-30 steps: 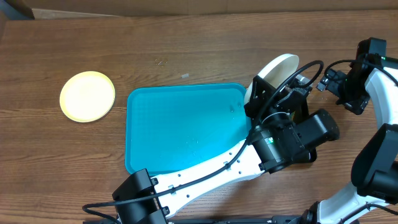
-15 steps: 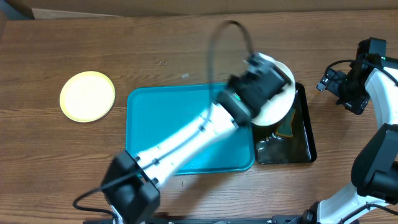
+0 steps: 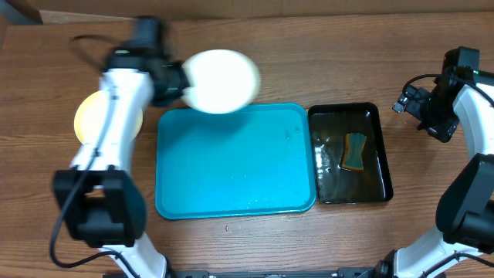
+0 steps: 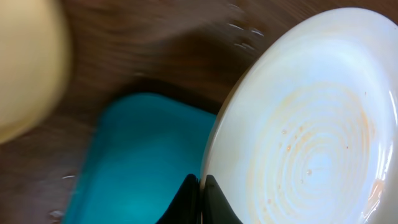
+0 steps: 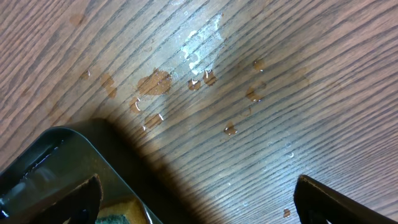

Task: Clean dirty plates on tray and stack at the side
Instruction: 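Swing the white plate over to the plate stack left of the tray, then lower the white plate onto the stack and release it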

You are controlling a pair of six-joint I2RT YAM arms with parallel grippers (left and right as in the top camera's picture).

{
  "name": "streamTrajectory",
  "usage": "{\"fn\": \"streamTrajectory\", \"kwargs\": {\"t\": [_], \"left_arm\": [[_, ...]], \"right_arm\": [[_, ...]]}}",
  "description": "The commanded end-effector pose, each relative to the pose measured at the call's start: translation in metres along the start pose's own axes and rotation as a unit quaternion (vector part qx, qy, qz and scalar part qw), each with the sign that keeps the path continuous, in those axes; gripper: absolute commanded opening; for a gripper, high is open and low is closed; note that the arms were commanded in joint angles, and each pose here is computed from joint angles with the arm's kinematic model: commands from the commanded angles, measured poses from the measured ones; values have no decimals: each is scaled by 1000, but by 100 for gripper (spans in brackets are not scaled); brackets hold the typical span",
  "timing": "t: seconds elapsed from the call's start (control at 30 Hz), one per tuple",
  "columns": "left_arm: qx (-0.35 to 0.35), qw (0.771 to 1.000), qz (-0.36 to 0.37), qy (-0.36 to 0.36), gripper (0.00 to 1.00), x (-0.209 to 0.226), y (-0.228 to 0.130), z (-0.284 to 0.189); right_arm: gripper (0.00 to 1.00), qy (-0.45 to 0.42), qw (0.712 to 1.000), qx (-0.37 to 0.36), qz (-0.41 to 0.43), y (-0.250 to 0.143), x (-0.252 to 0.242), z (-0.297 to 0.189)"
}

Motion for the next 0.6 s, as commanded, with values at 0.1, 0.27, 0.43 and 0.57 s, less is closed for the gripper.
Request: {"fn": "streamTrajectory", "kwargs": {"t": [0.1, 0.27, 0.43, 0.57], "left_arm": [[-9, 984, -148, 102, 4, 135, 11, -23], [-23, 967, -215, 134, 4, 195, 8, -39], [-28, 957, -248, 146, 4, 224, 2, -47], [-25, 952, -254, 170, 4, 234, -3, -45]], "right_arm": [[100, 10, 1000, -12, 1, 4, 3, -8], [100, 10, 1000, -12, 2, 4, 3, -8], [100, 10, 1000, -12, 2, 4, 3, -8], [100, 10, 1000, -12, 1, 4, 3, -8]]}}
Point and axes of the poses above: each gripper's point midway between its finger pads, its own z axis out along the fingers, its own x axis along the line the jaws close on, y = z × x, the point moved 5 cm from there along -z, back along the fingers, and after that the axes turned 11 degrees about z, right-handed, at the moved point
